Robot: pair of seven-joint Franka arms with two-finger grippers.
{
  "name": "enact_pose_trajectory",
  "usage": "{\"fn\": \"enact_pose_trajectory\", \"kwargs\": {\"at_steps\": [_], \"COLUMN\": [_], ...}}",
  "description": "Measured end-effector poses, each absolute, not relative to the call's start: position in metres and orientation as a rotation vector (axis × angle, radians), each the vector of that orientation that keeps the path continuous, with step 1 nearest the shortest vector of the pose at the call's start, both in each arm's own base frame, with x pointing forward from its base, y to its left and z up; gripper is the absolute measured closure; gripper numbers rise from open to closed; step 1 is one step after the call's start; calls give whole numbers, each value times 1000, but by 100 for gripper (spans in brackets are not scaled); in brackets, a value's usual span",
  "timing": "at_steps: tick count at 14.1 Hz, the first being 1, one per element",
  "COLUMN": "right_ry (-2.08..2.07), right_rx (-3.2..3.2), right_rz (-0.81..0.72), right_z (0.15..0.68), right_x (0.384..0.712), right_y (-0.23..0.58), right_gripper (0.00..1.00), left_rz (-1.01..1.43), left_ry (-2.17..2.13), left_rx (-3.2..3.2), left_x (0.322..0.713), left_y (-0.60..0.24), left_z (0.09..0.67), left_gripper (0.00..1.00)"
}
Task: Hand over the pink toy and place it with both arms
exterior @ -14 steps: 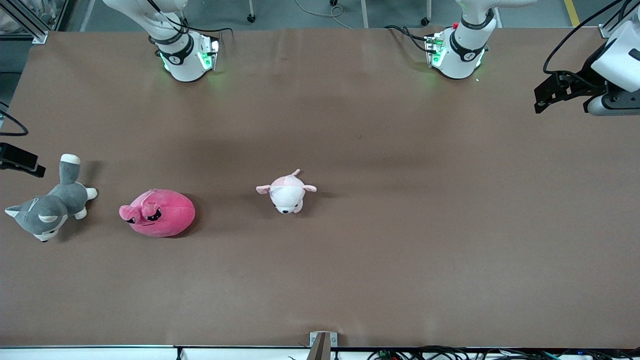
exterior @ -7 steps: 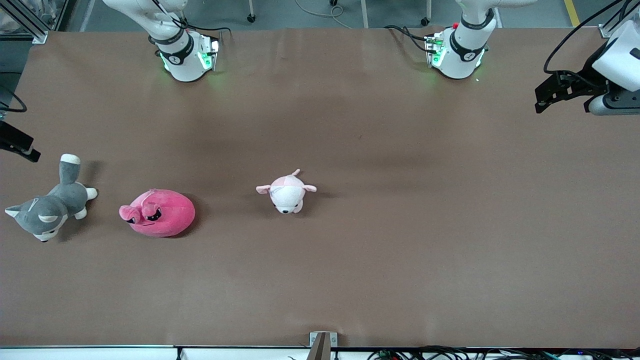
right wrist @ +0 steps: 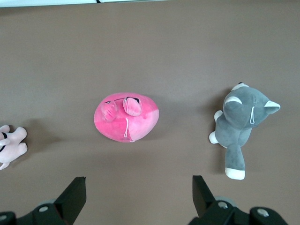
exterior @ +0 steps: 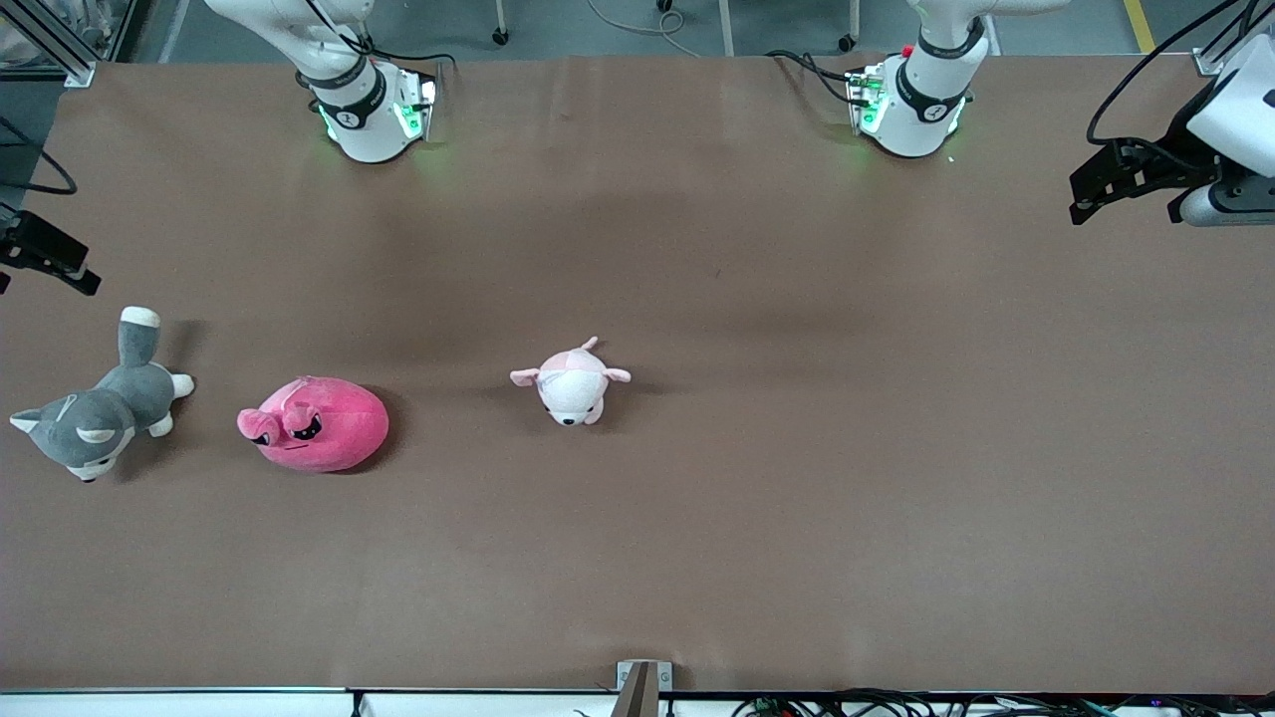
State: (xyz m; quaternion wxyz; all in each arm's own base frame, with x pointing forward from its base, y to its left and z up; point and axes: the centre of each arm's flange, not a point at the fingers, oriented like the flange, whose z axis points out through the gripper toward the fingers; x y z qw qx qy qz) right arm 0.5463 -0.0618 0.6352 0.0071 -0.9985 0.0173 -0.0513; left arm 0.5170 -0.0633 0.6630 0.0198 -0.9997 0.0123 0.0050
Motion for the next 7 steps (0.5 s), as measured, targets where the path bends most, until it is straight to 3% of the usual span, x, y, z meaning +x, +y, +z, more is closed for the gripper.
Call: {"fn": "enact_pose_trajectory", "kwargs": {"at_steps": [7], "right_ry": [47], "right_rx": [-3165], "right_rz": [-169], "right_z": [637], "right_x": [539], "right_y": [-64], "right_gripper": [0], "left_rz": [7], "left_ry": [42], "left_rx": [-3104], "left_x": [517], "left_y": [-65], "left_z": [666], "left_gripper": [0]}}
